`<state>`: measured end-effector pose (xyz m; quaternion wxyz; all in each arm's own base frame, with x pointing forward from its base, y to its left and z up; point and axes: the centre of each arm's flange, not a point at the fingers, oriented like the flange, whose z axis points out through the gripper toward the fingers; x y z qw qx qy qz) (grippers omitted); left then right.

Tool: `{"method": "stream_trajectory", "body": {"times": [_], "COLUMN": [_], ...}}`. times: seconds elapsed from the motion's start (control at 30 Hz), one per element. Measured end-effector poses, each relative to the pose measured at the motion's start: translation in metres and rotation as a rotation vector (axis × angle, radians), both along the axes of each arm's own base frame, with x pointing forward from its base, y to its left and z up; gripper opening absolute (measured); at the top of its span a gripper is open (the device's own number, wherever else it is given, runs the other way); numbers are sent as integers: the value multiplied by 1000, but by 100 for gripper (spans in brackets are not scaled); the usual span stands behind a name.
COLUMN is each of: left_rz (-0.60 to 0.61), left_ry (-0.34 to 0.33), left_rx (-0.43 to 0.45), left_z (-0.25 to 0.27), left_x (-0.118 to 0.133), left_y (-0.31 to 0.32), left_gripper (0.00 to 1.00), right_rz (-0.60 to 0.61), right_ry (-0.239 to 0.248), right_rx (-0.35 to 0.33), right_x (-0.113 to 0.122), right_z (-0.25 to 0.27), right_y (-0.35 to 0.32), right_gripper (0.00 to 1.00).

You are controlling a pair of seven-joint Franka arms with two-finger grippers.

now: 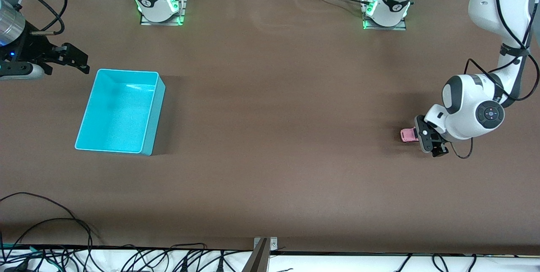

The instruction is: Wind and store pink jeep toy

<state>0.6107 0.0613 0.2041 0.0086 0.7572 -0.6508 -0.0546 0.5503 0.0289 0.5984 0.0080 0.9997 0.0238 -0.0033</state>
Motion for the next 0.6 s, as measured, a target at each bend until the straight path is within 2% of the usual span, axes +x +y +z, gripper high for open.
{"method": "stream_trajectory", "body": {"times": [0.2, 0.5, 0.6], "left_rz": [-2, -36, -60], "left_ry": [22, 21, 20], "left_rx": [-5, -11, -13], "left_z": [-7, -2, 0], "left_x": [-12, -16, -15], "left_y": [4, 0, -1], "left_gripper": [100, 98, 88], "right_rz": [0, 0, 0], "right_ry": [0, 0, 0], "right_rx": [0, 0, 0], "right_x": [0, 0, 0], "right_z": [0, 0, 0], "right_y": [0, 0, 0], "right_gripper": [100, 100, 100]}}
